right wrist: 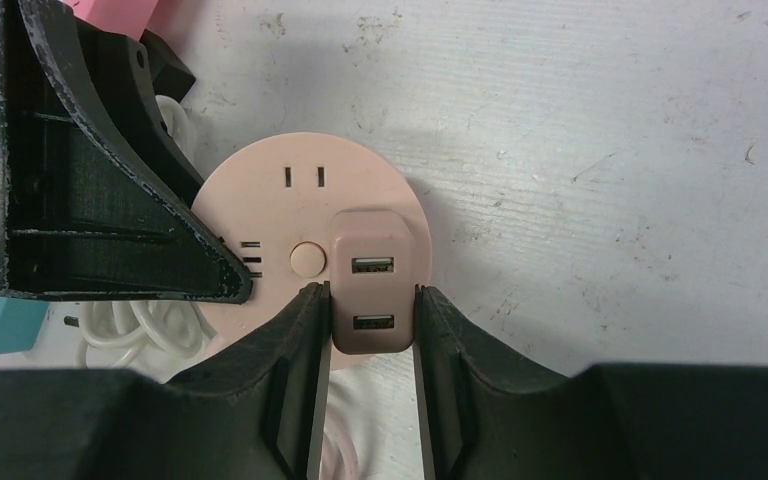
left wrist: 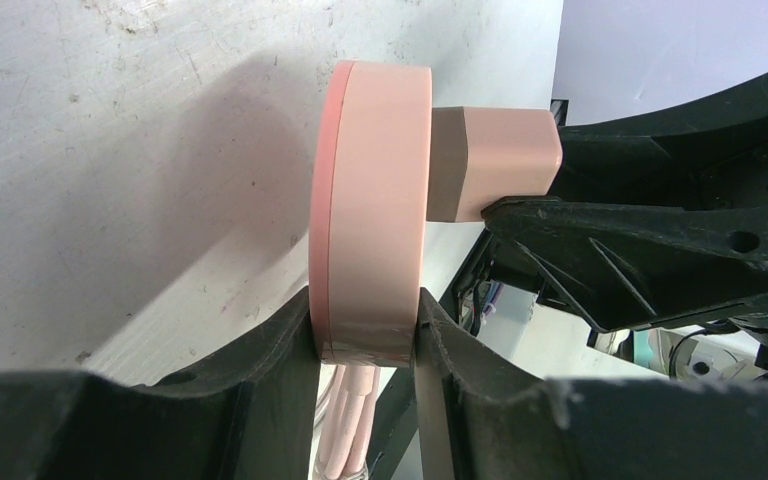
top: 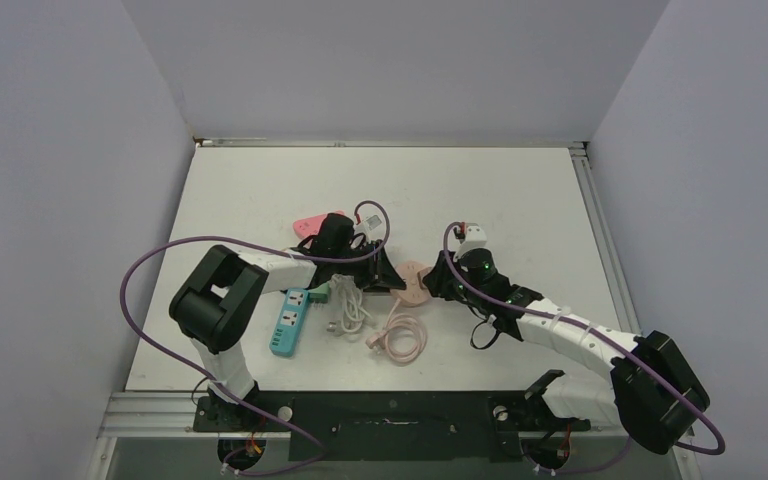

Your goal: Pull the plug off the socket

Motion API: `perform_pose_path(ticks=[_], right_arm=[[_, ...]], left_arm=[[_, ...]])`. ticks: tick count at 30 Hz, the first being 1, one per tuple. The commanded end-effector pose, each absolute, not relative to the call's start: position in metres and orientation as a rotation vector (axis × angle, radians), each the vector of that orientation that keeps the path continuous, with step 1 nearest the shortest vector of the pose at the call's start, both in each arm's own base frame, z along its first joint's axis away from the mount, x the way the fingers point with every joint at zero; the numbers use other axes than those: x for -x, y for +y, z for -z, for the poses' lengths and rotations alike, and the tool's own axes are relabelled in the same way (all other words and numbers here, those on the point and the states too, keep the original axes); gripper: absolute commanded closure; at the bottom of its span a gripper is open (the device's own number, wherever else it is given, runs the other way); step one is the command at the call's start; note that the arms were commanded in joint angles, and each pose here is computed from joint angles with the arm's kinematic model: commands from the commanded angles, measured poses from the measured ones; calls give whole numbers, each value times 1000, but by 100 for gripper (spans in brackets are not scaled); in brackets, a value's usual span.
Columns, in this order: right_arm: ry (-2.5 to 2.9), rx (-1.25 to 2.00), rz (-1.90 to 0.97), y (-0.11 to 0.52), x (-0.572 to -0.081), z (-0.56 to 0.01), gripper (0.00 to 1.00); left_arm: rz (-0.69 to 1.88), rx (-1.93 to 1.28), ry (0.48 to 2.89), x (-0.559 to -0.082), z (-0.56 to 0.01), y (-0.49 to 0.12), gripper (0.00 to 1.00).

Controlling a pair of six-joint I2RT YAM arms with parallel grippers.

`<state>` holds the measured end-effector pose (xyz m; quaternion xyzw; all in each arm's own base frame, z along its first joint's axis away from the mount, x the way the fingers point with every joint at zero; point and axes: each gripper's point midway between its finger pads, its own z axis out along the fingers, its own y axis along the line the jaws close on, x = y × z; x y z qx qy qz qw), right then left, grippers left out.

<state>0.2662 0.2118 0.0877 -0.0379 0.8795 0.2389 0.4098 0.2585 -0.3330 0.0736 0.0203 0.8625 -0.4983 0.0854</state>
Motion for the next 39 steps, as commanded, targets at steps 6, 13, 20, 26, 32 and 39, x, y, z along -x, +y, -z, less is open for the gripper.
perform_pose_path(ticks=[6, 13, 20, 26, 32, 39], right_arm=[[2134, 108, -524, 216, -273, -105, 95], [2116, 177, -534, 248, -264, -112, 95], [2126, 199, -515, 256, -259, -108, 95], [2111, 188, -590, 253, -259, -113, 95], [2118, 149, -710, 238, -265, -111, 95], [2134, 158, -741, 227, -268, -105, 95]], left_arm=[[1469, -103, 2594, -256, -74, -333, 100], [1449, -81, 2617, -256, -68, -331, 100], [1447, -74, 2622, -258, -66, -330, 100], [1458, -79, 2617, -259, -68, -330, 100], [1534, -154, 2556, -257, -85, -336, 100], [1577, -192, 2533, -254, -91, -341, 100]])
